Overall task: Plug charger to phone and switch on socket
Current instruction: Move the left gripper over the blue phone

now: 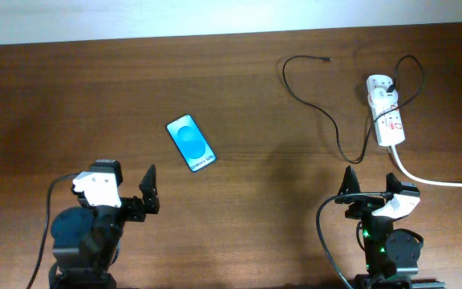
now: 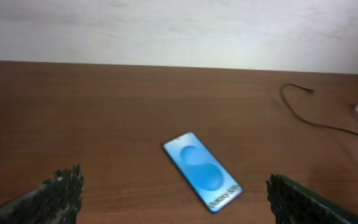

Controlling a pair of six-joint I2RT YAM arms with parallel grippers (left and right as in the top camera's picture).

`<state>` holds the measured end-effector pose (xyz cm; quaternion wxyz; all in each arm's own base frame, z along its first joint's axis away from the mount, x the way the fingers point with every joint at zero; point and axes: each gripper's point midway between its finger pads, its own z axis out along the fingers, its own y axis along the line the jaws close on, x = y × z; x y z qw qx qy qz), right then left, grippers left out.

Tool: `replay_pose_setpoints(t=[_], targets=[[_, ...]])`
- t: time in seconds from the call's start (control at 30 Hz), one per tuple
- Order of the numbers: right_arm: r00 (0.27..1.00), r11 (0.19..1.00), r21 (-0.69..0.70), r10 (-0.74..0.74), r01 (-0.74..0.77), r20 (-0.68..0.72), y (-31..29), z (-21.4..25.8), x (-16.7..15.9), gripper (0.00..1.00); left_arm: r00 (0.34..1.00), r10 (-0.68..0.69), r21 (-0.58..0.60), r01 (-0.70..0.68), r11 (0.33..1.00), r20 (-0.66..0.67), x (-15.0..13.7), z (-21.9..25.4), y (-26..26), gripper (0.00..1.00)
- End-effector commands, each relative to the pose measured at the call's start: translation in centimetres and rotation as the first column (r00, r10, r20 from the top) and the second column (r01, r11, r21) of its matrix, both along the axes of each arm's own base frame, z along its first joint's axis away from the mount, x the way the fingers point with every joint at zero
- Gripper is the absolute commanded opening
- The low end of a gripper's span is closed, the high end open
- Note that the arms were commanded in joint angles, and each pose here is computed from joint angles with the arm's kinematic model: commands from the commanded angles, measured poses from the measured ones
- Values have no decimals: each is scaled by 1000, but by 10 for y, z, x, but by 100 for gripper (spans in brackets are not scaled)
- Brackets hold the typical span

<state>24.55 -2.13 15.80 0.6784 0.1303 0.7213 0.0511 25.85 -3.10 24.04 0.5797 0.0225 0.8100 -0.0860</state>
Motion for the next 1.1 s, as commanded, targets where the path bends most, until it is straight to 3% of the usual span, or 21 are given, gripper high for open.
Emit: replay_pose_setpoints(t=[0.0,0.13,0.33,0.53,0.63,0.73,0.8,0.9,0.93,1.07], targets=[[1000,1000,-3,11,-11,-5,2,-2,0,98,994,-103,-48,102,994,-25,-2,5,-19,99],[1000,1000,-3,11,-11,-5,2,-2,0,98,991,-111,-56,106,993,-81,-6,-7,-20,99],[1000,1000,-3,11,-11,-5,2,-2,0,98,990,-95,-120,83,989,-100,-6,9,-21,99],[1000,1000,-3,11,-11,-5,2,-2,0,98,964,-88,-203,36,979,-249,30,5,-27,99],[1000,1000,-3,11,-11,-5,2,-2,0,98,932,-193,-228,125,966,-308,54,6,-56,99],[1000,1000,-3,11,-11,-5,2,-2,0,98,820,-412,-373,266,889,-397,52,-19,-98,99],[1000,1000,-3,11,-11,-5,2,-2,0,99,779,-456,-415,278,866,-430,53,-31,-106,99],[1000,1000,-3,11,-11,-5,2,-2,0,98,775,-406,-418,203,886,-484,66,-50,-102,100],[1000,1000,-3,11,-11,-5,2,-3,0,98,787,-290,-398,63,915,-544,74,-63,-92,98],[1000,1000,-3,11,-11,-5,2,-2,0,98,816,-111,-256,-46,966,-567,86,-59,-89,100]])
